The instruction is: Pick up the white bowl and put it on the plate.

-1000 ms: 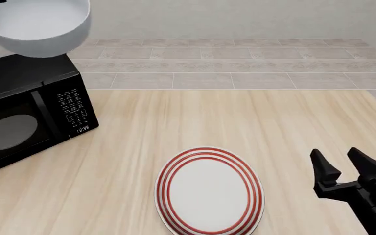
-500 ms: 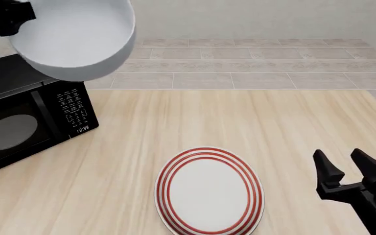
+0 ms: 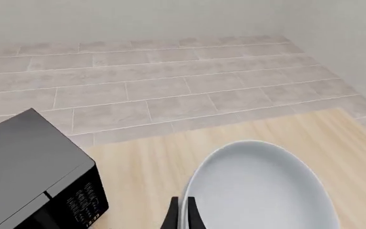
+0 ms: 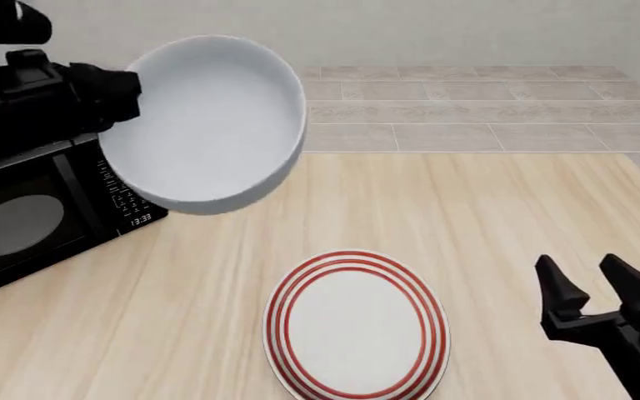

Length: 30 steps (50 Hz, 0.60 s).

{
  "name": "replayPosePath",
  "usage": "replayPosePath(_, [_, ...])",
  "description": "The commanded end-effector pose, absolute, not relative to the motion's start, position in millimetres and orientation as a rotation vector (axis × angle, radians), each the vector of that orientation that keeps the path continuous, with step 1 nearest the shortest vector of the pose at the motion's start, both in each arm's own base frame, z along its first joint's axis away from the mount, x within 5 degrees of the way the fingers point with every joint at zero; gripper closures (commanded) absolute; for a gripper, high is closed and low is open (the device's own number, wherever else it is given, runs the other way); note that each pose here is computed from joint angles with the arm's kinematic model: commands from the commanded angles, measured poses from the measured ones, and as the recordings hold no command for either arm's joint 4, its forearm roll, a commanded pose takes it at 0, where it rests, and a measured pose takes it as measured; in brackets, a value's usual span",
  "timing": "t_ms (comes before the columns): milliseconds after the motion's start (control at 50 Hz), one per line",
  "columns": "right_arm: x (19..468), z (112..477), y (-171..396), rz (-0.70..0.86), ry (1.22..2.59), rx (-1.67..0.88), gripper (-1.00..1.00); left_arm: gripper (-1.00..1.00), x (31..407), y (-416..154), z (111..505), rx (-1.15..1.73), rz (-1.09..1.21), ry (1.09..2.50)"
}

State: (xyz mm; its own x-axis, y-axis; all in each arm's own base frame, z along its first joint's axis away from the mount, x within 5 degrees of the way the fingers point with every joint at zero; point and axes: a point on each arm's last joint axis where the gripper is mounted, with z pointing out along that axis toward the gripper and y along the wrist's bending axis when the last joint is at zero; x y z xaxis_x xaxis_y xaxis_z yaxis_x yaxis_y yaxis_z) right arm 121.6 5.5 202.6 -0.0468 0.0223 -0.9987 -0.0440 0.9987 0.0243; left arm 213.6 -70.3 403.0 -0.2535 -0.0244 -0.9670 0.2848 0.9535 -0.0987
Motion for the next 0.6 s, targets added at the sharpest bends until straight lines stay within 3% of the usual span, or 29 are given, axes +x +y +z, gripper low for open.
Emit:
replayPosePath(20, [119,204,5,0.050,1.614,-0.012,-1.00,1.00,215,-99,376,0.257,-0.408,1.840])
replayPosePath(600, [118,204,4,0.050,1.616,-0.004,-1.00,1.00,240,-158,300,0.384,-0.504,1.958])
